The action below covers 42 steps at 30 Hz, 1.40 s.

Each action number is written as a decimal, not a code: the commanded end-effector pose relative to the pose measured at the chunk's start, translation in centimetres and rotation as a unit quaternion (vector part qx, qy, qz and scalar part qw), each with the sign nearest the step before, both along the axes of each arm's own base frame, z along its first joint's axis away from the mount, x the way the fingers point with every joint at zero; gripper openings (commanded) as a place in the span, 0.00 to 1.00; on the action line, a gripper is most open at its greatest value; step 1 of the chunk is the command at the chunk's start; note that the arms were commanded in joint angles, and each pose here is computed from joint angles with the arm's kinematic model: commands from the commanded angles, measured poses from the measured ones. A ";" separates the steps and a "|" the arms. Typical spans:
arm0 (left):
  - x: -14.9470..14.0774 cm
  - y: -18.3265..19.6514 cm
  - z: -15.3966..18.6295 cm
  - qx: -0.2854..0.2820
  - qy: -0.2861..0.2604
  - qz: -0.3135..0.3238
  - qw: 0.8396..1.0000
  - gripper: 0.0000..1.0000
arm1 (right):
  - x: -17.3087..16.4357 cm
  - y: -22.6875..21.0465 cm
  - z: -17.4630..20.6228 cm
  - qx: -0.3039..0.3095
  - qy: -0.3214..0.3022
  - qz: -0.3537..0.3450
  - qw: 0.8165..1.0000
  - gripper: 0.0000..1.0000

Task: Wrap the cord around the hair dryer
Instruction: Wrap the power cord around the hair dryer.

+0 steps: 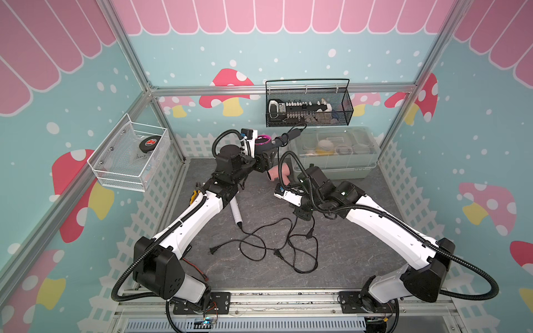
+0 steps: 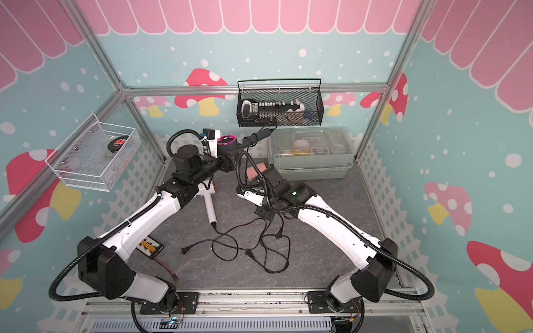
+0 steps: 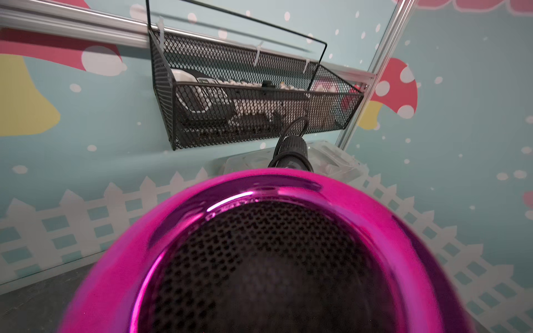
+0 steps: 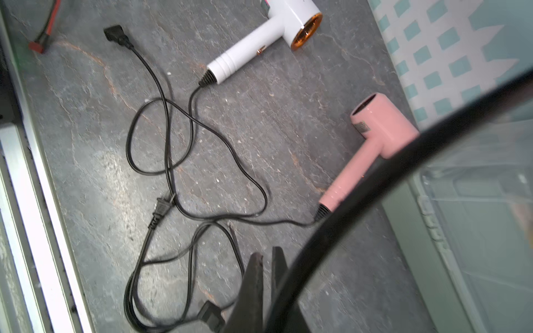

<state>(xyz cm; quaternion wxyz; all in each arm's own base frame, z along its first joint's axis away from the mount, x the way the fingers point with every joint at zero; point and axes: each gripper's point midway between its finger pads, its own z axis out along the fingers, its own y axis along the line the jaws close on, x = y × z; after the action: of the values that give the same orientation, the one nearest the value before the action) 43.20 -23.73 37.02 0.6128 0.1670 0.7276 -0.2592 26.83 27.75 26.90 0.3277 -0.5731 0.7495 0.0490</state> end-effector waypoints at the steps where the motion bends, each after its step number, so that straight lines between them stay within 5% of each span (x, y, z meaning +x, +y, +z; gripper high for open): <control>1: -0.5 0.0 -0.6 0.071 -0.003 0.015 0.997 0.00 | -0.2 -3.0 1.7 -0.076 -0.029 -0.011 0.997 0.00; 9: -3.0 -1.5 -4.7 0.125 0.041 -0.041 0.991 0.00 | 1.4 -4.7 9.0 -0.084 -0.138 -0.025 0.986 0.00; 23: -12.0 -6.7 -8.4 0.166 0.053 -0.246 0.953 0.00 | 5.7 -7.4 14.2 -0.140 -0.234 -0.039 0.961 0.00; 35: -19.8 -10.1 -7.1 0.149 0.021 -0.394 0.907 0.00 | 10.1 -9.0 12.2 -0.111 -0.194 0.012 0.975 0.00; 42: -21.9 -10.2 -5.1 0.137 -0.010 -0.416 0.899 0.00 | 11.2 -8.6 8.2 -0.038 -0.120 0.050 0.991 0.00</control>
<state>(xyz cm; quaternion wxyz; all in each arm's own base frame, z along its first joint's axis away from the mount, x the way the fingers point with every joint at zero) 23.40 -34.00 29.38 0.4060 0.5107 0.6636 -0.3661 37.81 17.39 35.44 0.3649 -0.6085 0.6978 -0.0985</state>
